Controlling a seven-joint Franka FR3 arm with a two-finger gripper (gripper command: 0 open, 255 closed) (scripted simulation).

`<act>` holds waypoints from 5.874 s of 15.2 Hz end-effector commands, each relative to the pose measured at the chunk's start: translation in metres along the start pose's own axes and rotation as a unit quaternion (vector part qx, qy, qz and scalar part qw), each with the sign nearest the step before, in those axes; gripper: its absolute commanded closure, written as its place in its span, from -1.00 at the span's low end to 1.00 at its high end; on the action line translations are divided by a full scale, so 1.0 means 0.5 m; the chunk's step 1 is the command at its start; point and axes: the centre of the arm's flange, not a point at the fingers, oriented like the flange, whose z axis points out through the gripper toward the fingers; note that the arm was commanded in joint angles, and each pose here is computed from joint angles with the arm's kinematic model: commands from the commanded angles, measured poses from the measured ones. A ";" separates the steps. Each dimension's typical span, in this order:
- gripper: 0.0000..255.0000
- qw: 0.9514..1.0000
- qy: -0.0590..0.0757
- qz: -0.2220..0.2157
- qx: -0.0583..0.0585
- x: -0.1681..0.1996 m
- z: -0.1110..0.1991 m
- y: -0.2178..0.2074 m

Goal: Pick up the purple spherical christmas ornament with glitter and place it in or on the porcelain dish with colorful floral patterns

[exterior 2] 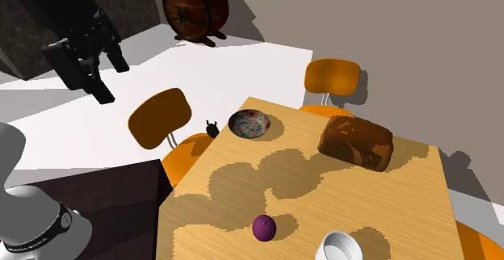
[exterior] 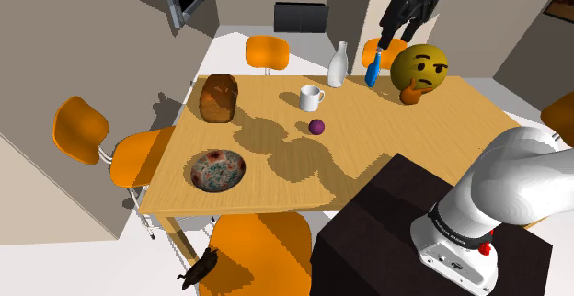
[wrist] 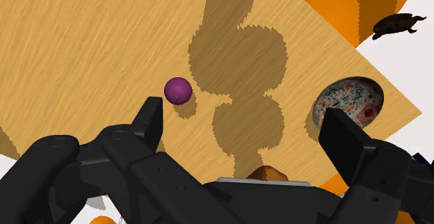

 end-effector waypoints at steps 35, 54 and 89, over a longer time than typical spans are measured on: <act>-1.00 0.995 0.014 0.078 0.056 0.296 0.824 0.221; -1.00 0.994 0.016 0.089 0.064 0.339 1.019 0.238; 1.00 0.994 0.016 0.089 0.064 0.373 0.782 0.202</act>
